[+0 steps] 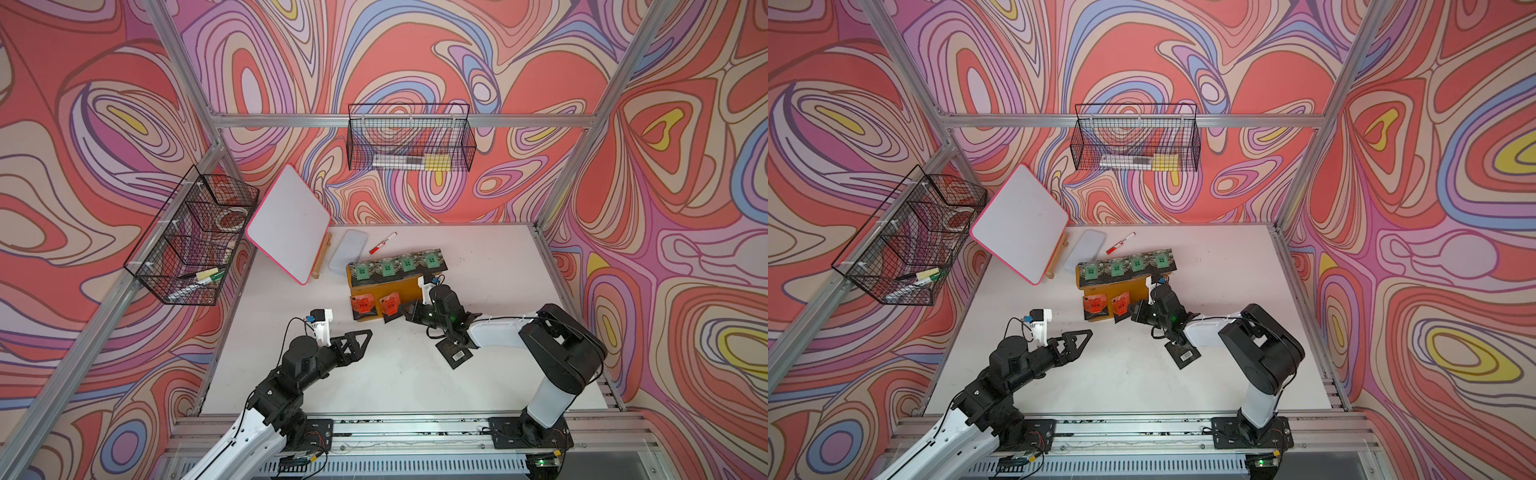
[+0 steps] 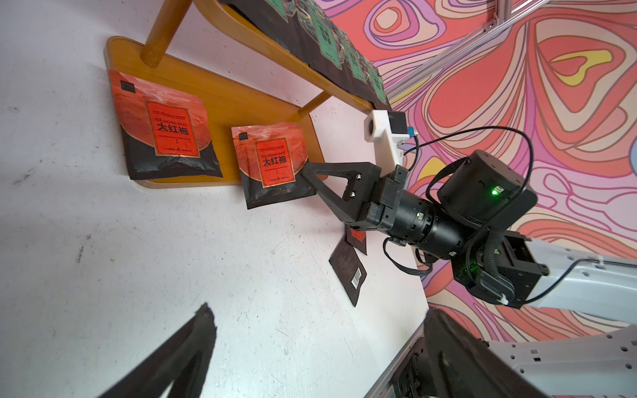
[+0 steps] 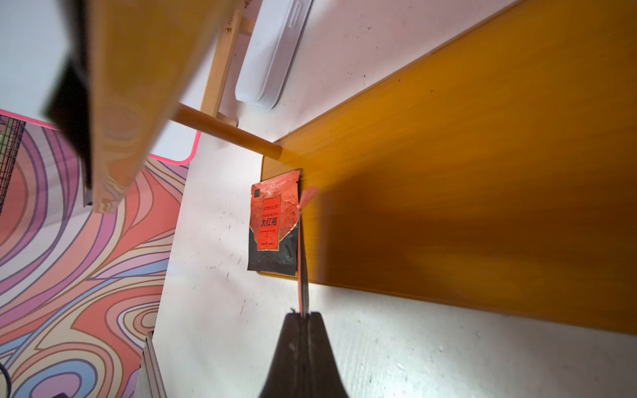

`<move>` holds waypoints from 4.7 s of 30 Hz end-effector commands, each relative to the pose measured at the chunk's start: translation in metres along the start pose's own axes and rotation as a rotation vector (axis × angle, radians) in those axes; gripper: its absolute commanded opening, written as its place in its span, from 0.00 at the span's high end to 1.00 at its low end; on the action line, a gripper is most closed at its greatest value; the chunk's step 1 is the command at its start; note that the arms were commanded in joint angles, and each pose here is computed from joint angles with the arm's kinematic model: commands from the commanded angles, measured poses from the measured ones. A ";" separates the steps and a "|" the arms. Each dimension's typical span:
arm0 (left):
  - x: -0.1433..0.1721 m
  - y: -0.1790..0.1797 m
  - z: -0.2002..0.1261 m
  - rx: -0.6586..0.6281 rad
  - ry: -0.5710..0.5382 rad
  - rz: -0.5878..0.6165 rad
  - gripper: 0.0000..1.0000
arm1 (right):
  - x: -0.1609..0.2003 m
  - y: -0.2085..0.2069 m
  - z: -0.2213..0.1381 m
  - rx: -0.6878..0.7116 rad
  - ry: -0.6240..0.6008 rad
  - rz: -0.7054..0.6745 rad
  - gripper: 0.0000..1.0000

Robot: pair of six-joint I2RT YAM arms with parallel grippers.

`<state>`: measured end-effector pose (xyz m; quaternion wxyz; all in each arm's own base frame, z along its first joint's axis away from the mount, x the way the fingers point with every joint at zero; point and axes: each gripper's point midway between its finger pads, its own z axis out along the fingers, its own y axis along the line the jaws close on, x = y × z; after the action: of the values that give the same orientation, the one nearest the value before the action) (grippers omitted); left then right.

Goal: Place the tea bags on the shelf by color
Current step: Place the tea bag on the shelf, then pick up the tea bag from the center of the board.

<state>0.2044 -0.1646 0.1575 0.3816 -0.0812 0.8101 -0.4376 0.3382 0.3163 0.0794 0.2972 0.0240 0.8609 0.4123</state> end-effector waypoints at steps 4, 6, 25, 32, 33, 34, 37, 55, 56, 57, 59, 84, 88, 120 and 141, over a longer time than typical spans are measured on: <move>0.003 0.005 0.000 -0.013 0.002 0.008 0.02 | -0.002 -0.006 0.013 -0.010 -0.008 0.045 1.00; 0.003 0.005 0.000 -0.013 0.002 0.008 0.02 | -0.001 -0.008 0.015 -0.009 -0.006 0.060 1.00; 0.003 0.005 -0.002 -0.011 0.002 0.006 0.02 | -0.001 -0.024 0.032 -0.022 0.030 0.176 1.00; 0.004 0.006 -0.003 -0.012 0.000 0.005 0.02 | -0.006 -0.025 0.035 -0.035 0.040 0.186 1.00; 0.004 0.006 -0.003 -0.013 0.000 0.005 0.02 | -0.007 -0.025 0.035 -0.035 0.040 0.187 1.00; 0.004 0.006 -0.003 -0.012 -0.002 0.005 0.02 | -0.007 -0.025 0.036 -0.035 0.043 0.187 1.00; 0.004 0.007 -0.003 -0.014 -0.002 0.005 0.02 | -0.009 -0.027 0.038 -0.034 0.048 0.186 1.00; 0.005 0.008 -0.004 -0.015 -0.004 0.004 0.02 | -0.011 -0.026 0.046 -0.030 0.073 0.178 0.97; 0.005 0.008 -0.004 -0.014 -0.004 0.004 0.02 | -0.011 -0.026 0.046 -0.029 0.074 0.177 0.94; 0.005 0.008 -0.004 -0.014 -0.003 0.004 0.02 | -0.011 -0.027 0.046 -0.026 0.073 0.178 0.92; 0.005 0.009 -0.004 -0.016 -0.003 0.002 0.02 | -0.012 -0.026 0.045 -0.024 0.070 0.177 0.89; 0.006 0.004 -0.004 0.005 0.005 -0.001 0.01 | -0.021 -0.033 0.013 0.045 0.015 0.174 0.65; 0.010 -0.002 0.000 0.024 0.045 0.000 0.01 | -0.020 -0.031 -0.009 0.069 0.002 0.166 0.63; 0.036 -0.034 0.044 0.085 0.156 0.018 0.01 | 0.040 -0.101 -0.177 0.608 0.089 0.079 0.35; 0.048 -0.034 0.054 0.055 0.185 0.034 0.01 | 0.067 -0.131 -0.164 0.672 0.177 0.078 0.25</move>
<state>0.1979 -0.2367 0.1257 0.3006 -0.0202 0.8425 -0.4465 0.2191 0.1315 0.0352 0.1783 0.1279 0.9692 0.1121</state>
